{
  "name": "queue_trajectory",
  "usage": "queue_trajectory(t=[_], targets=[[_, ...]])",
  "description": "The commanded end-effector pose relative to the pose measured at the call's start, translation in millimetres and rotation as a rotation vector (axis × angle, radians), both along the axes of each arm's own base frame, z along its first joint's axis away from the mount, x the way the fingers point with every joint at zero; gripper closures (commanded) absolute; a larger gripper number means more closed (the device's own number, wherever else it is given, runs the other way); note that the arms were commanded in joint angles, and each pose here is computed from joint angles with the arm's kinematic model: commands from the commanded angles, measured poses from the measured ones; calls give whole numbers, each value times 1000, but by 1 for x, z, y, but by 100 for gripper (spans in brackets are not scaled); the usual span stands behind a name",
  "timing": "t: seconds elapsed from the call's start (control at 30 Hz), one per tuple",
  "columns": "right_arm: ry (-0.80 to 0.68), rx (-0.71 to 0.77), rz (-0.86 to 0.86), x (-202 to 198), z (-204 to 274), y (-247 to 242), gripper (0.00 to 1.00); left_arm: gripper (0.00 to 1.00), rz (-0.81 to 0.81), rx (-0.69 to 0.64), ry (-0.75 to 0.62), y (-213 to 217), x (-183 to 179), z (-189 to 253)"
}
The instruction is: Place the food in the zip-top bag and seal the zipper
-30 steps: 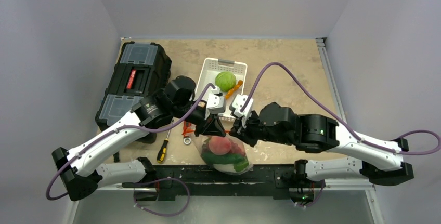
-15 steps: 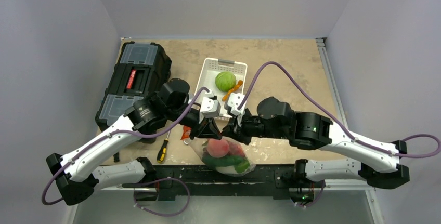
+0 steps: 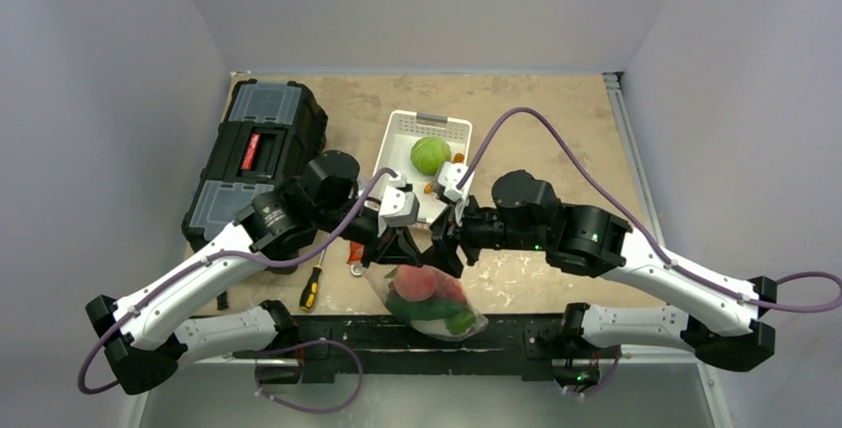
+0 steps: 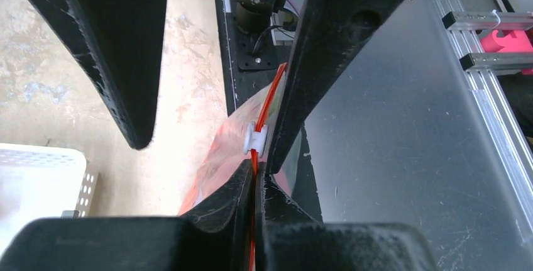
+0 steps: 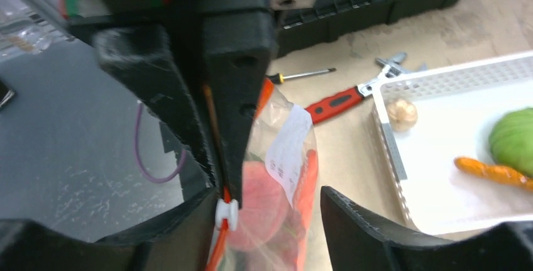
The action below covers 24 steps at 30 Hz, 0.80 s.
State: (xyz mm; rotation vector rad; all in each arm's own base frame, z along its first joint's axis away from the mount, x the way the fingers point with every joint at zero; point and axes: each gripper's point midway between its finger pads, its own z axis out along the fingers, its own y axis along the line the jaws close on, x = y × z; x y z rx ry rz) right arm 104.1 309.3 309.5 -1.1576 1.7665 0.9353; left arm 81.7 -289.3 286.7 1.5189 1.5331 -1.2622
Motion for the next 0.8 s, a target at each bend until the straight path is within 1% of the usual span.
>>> queue_trajectory(t=[0.0, 0.1, 0.13, 0.17, 0.27, 0.4, 0.47, 0.57, 0.77], targets=[[-17, -20, -124, 12, 7, -26, 38, 100, -53, -152, -106, -10, 2, 38], [-16, -58, -149, 9, 4, -44, 38, 100, -49, -134, -97, -12, 5, 34], [31, -55, -166, 5, 4, -48, 23, 100, -43, -132, -96, -12, 6, 33], [54, -64, -170, 1, 4, -51, 20, 100, -42, -130, -96, -12, 7, 32], [72, -89, -189, -2, 5, -62, 19, 100, -33, -119, -94, -13, 10, 29], [108, -93, -214, -3, 5, -65, 19, 100, -29, -111, -92, -14, 12, 27], [119, -110, -208, -3, 2, -61, 21, 100, -28, -108, -86, -14, 12, 26], [124, -127, -166, -4, -2, -49, 28, 100, -29, -102, -87, -13, 11, 27], [117, -147, -87, -4, -1, -30, 56, 100, -32, -121, -100, -10, 8, 32]])
